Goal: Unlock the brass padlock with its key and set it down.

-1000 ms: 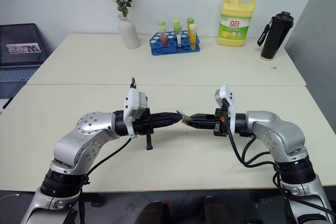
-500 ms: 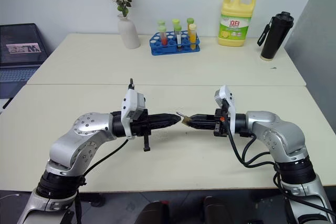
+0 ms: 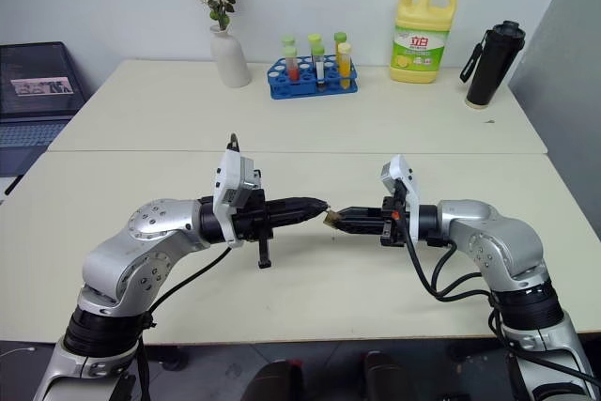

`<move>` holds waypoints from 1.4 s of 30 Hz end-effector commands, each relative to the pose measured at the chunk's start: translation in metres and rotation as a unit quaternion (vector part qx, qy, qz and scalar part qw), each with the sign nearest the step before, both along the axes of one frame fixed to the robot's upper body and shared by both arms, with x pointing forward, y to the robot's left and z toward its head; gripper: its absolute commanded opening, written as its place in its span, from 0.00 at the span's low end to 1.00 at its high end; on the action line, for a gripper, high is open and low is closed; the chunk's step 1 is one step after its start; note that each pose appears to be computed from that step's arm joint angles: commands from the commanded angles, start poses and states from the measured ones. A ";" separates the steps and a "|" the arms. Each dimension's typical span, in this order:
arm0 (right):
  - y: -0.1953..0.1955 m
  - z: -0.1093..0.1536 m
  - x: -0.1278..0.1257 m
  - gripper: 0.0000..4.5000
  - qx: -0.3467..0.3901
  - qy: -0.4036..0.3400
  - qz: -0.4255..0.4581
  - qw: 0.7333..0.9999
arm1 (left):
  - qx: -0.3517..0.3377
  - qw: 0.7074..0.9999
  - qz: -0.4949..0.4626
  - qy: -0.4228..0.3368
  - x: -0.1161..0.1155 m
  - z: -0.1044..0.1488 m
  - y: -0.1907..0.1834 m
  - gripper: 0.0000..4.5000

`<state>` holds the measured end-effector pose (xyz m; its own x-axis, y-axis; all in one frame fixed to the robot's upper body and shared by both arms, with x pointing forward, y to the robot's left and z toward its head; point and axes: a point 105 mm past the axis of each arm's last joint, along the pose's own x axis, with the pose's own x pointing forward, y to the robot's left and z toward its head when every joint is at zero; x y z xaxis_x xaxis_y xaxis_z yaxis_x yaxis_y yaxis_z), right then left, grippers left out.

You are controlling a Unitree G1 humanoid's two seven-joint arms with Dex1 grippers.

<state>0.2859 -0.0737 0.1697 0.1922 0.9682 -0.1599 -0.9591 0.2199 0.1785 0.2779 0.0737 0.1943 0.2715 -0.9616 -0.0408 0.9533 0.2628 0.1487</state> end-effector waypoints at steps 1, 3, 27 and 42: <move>0.003 0.012 -0.006 0.03 0.011 -0.024 0.017 1.000 | 0.001 1.000 -0.005 -0.025 -0.001 0.006 -0.001 0.00; 0.002 0.011 -0.006 0.03 0.010 -0.024 0.015 1.000 | 0.007 0.999 0.005 -0.040 0.001 0.007 0.001 0.00; 0.006 -0.036 -0.003 0.03 -0.123 0.180 0.026 0.976 | 0.228 0.919 -0.039 -0.319 -0.042 -0.054 0.043 0.63; 0.003 -0.064 0.014 0.41 -0.183 0.185 -0.014 0.965 | 0.239 0.919 -0.028 -0.312 -0.042 -0.064 0.045 0.63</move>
